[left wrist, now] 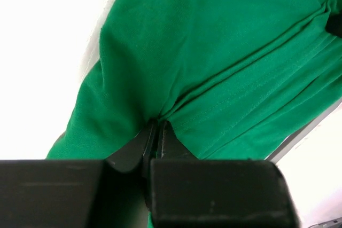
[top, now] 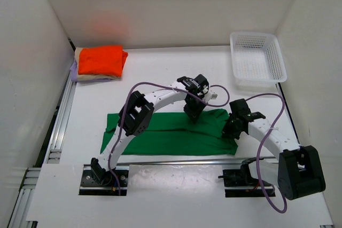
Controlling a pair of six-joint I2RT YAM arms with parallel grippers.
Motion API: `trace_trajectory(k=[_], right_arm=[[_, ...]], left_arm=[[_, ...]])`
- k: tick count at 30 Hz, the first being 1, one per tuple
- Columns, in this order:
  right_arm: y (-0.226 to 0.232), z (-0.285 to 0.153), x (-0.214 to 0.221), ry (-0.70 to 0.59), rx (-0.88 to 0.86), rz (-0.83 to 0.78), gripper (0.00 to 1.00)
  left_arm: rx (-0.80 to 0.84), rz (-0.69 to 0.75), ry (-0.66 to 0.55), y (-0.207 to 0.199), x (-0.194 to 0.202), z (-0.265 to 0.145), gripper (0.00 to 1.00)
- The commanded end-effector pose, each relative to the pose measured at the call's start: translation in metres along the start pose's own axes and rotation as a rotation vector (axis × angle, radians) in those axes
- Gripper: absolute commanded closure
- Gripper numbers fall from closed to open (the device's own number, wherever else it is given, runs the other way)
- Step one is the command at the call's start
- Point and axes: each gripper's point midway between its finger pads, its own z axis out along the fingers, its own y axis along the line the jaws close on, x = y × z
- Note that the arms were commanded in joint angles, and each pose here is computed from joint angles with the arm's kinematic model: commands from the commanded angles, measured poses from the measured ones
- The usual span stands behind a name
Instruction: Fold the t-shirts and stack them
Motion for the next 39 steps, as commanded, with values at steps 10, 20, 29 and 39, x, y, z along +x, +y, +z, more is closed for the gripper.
trace_trajectory(k=[10,20,29,39], right_arm=[[-0.002,-0.045,-0.034,-0.179,0.031,-0.103,1.0],[-0.013,-0.051,-0.007,-0.147,0.006,-0.076,1.0],[-0.022,-0.031,0.025,-0.073,-0.032,-0.052,0.94],[-0.02,-0.034,0.022,-0.081,-0.039,-0.072,0.79]], left_arm=[[-0.047,0.068,-0.186,-0.021,-0.036,-0.076,0.89],[-0.003,0.069,-0.15,-0.035,-0.012,-0.082,0.89],[0.07,0.064,-0.031,-0.051,0.03,-0.055,0.89],[0.145,0.086,0.089,-0.079,0.068,-0.028,0.88]])
